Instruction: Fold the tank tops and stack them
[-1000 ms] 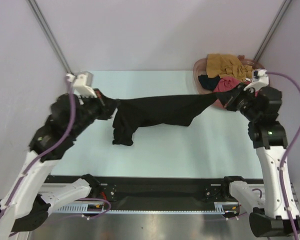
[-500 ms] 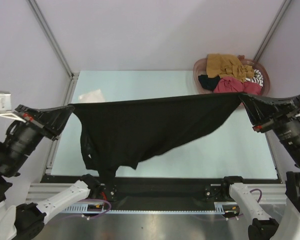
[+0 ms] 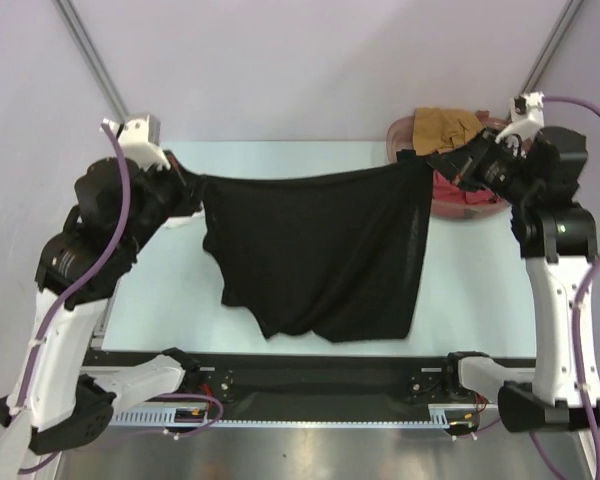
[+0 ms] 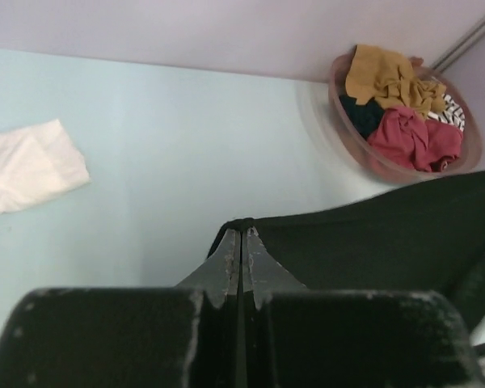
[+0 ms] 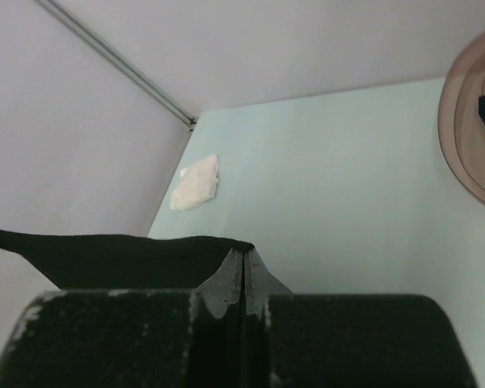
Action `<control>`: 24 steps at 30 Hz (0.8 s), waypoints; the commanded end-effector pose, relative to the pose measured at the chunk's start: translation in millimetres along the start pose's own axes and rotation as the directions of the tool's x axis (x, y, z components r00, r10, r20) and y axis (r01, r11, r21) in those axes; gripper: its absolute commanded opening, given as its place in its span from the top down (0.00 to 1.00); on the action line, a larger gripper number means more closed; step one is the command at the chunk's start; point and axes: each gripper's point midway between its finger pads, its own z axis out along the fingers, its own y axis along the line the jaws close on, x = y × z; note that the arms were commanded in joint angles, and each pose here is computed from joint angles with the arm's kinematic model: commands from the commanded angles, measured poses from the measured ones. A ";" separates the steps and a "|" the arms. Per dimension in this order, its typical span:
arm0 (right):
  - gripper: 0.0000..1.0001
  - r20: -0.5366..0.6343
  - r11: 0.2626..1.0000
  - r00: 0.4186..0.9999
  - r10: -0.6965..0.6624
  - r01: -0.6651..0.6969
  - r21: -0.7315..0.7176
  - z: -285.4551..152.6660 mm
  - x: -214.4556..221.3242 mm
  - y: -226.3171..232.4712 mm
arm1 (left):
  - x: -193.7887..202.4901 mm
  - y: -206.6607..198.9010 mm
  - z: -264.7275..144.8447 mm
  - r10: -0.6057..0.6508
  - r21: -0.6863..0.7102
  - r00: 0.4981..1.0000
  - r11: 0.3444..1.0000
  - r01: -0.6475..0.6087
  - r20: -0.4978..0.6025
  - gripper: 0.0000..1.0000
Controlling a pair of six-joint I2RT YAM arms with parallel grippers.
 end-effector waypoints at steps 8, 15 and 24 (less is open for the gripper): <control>1.00 0.376 0.955 0.913 -0.158 0.239 -0.178 -75.1 -99.1 104.5 | -136.2 -37.1 -127.8 -0.061 0.268 0.870 0.960 -0.083 0.489 1.00; 1.00 0.358 0.949 0.924 -0.133 0.222 -0.222 -97.5 -53.9 102.9 | -76.8 -22.6 -108.6 -0.098 0.279 0.915 0.960 -0.016 0.392 1.00; 1.00 0.348 0.958 0.919 -0.185 0.247 -0.144 -118.5 -49.7 102.2 | -73.8 -19.2 -99.9 -0.106 0.240 0.936 0.970 0.025 0.334 1.00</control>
